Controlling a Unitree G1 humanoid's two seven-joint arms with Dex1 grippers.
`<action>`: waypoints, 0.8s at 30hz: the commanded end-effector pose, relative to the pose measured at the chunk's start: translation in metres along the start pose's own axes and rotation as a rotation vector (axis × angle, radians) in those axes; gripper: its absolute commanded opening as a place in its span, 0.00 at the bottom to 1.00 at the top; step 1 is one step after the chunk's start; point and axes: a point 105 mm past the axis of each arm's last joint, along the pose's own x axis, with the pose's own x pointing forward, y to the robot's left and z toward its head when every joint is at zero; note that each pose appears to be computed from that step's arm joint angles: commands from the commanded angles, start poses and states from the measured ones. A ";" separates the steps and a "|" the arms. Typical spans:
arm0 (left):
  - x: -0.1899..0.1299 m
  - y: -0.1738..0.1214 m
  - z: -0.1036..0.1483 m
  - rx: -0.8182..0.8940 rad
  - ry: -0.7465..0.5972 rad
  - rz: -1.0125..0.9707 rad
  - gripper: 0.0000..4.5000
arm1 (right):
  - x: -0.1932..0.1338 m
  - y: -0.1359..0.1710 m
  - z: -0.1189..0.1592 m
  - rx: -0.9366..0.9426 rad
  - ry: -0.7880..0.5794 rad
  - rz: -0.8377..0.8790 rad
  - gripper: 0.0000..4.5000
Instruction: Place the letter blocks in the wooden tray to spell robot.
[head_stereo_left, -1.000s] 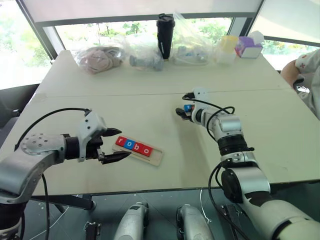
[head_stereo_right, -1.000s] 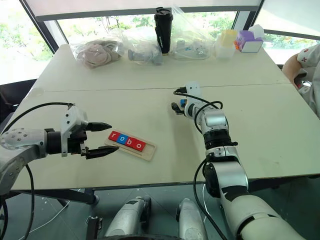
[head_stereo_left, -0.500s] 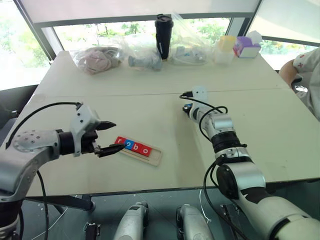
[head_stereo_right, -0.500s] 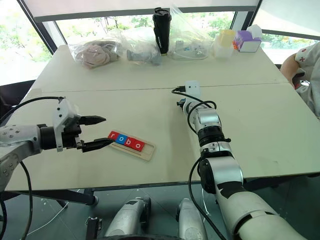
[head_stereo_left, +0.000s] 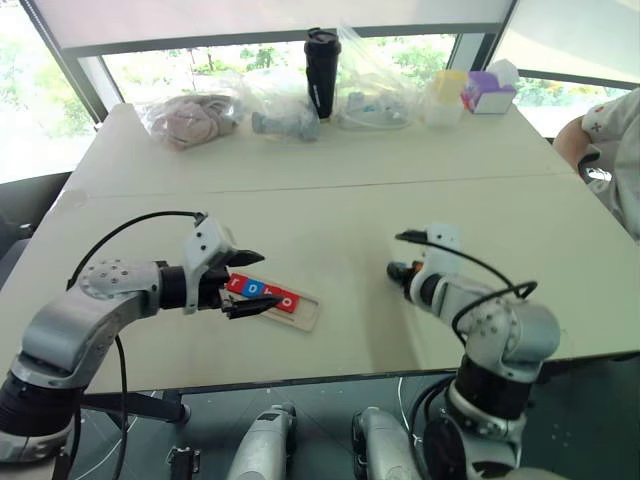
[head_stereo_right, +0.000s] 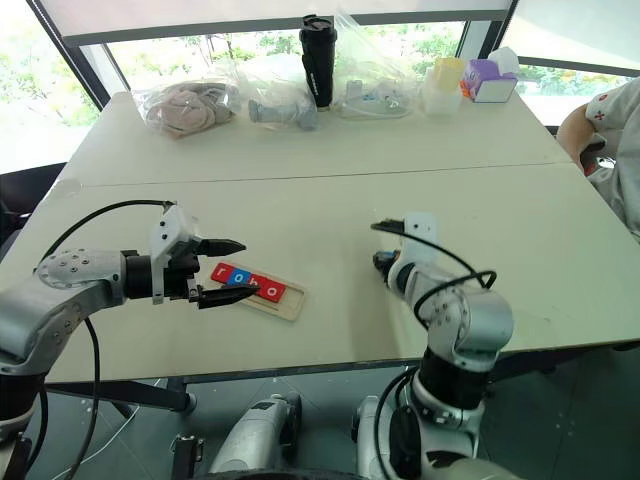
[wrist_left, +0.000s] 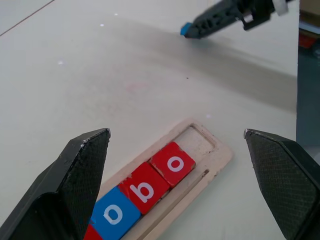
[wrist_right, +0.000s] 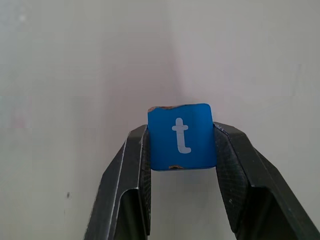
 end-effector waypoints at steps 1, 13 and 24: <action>0.000 0.005 0.004 0.043 0.001 -0.008 1.00 | -0.015 0.004 0.011 0.009 -0.089 -0.029 0.26; 0.005 0.011 0.001 0.072 0.021 -0.037 1.00 | -0.014 0.008 -0.016 0.056 -0.014 0.001 0.50; -0.011 0.011 0.002 0.112 0.064 -0.054 1.00 | -0.041 0.000 0.059 -0.401 -0.154 0.285 0.99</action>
